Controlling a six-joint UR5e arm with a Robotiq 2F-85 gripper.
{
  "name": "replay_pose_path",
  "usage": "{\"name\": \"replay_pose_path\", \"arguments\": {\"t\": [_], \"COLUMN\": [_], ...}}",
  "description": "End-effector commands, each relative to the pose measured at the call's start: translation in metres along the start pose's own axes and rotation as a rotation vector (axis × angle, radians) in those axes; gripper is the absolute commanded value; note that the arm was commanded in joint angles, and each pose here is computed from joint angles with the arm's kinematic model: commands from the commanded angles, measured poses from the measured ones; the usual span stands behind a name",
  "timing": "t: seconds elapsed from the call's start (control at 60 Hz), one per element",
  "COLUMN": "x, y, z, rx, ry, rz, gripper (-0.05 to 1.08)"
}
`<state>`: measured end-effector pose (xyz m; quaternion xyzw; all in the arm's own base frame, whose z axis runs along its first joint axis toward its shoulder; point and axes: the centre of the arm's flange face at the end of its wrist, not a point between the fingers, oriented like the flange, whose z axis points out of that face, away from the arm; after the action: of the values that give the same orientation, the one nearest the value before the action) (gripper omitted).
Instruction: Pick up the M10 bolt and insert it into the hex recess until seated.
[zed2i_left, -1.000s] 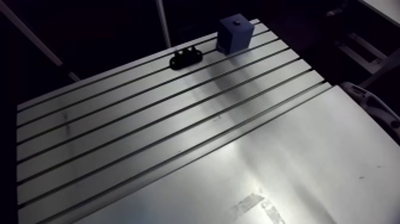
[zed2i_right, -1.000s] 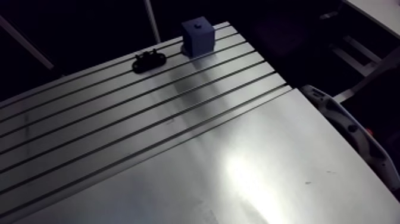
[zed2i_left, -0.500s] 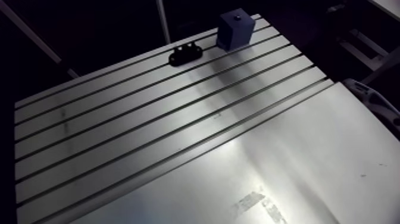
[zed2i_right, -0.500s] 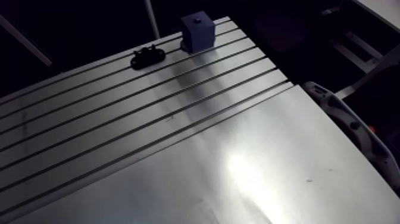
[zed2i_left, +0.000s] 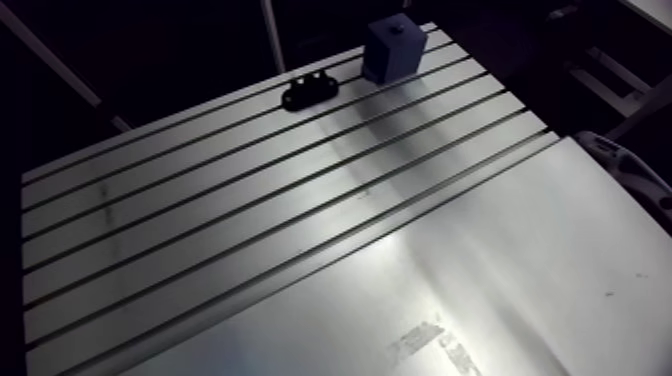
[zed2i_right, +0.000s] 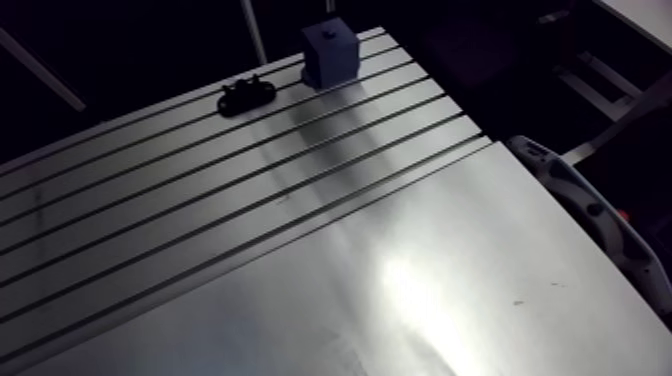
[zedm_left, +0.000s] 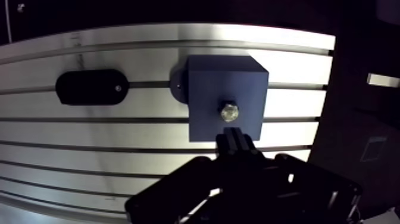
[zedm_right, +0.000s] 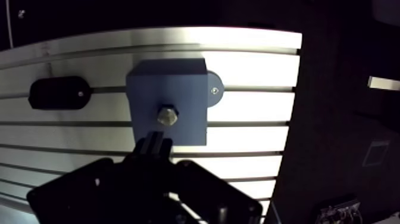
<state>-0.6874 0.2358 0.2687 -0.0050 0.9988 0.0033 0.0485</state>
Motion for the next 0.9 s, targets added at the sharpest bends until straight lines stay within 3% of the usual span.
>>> {"name": "replay_pose_path", "arguments": {"t": [0.017, 0.9], "x": [-0.002, -0.001], "y": [0.004, 0.003], "z": [0.005, 0.024], "rx": [-0.008, 0.006], "ry": [0.013, -0.005], "rz": [-0.005, -0.007], "gripper": [1.08, 1.08]}}
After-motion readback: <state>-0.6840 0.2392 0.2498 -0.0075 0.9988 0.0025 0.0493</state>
